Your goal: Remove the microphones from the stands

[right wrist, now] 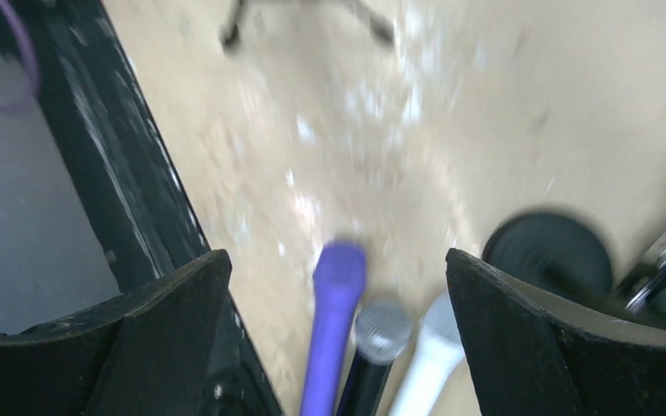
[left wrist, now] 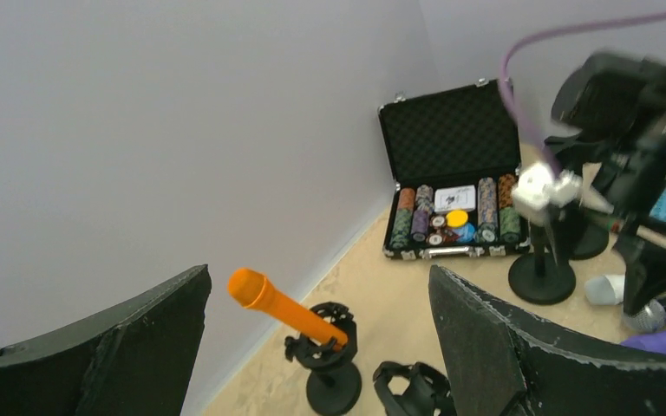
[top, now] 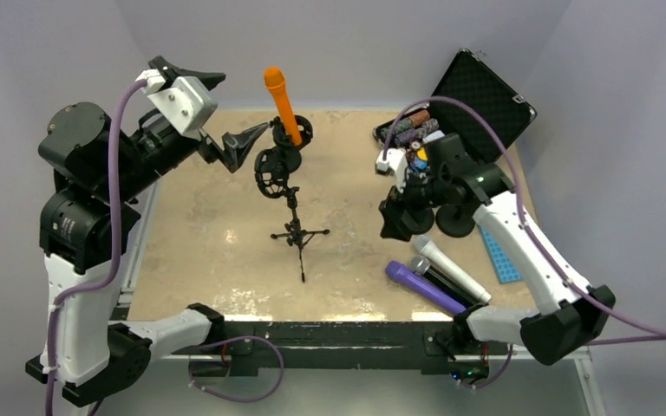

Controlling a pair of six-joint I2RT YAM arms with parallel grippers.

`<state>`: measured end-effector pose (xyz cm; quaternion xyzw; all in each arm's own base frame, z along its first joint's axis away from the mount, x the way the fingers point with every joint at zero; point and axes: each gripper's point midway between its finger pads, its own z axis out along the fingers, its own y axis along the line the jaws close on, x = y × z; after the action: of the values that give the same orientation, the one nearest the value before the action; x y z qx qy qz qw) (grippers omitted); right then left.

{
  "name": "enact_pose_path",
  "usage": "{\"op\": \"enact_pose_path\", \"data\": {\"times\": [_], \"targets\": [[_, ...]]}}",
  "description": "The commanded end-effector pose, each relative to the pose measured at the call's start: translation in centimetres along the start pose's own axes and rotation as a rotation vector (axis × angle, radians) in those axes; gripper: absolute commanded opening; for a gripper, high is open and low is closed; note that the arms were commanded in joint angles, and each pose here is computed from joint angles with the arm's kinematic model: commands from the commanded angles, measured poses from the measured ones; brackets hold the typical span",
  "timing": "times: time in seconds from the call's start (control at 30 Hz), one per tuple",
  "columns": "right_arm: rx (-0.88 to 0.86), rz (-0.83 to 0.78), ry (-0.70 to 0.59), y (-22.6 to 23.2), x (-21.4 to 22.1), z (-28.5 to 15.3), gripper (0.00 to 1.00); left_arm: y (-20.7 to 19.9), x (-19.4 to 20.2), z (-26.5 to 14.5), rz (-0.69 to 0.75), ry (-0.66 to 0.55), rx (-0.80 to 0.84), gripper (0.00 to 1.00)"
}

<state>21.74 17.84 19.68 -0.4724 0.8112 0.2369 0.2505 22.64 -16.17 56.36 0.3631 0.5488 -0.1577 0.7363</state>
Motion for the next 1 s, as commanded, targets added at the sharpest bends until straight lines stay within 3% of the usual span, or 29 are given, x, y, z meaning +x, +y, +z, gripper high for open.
{"op": "enact_pose_path", "data": {"times": [0.0, 0.17, 0.37, 0.57, 0.7, 0.83, 0.97], "targets": [[-0.105, -0.129, -0.394, 3.5, -11.3, -6.4, 0.99, -0.1, 2.0, -3.2, 0.040, 0.174, 0.010, 1.00], [-0.159, -0.175, -0.541, 4.3, -18.0, -10.2, 0.99, -2.1, 4.4, -5.7, -0.055, 0.282, 0.092, 1.00], [-0.203, -0.197, -0.692, 4.1, -22.9, -10.9, 0.99, -4.8, 6.1, -7.0, -0.248, 0.325, 0.170, 1.00], [-0.223, -0.336, -0.689, 4.0, -23.7, -8.4, 0.85, -7.4, 7.1, -6.2, -0.408, 0.260, 0.287, 1.00], [-0.195, -0.468, -0.672, 3.6, -23.5, -6.1, 0.80, -9.0, 6.3, -6.2, -0.386, 0.219, 0.441, 1.00], [-0.263, -0.491, -0.673, 4.0, -23.9, -4.8, 0.77, -8.0, 5.4, -6.4, -0.386, 0.296, 0.444, 1.00], [-0.327, -0.503, -0.649, 4.4, -24.2, -3.1, 0.74, -7.0, 7.0, -7.0, -0.482, 0.432, 0.373, 1.00]]}}
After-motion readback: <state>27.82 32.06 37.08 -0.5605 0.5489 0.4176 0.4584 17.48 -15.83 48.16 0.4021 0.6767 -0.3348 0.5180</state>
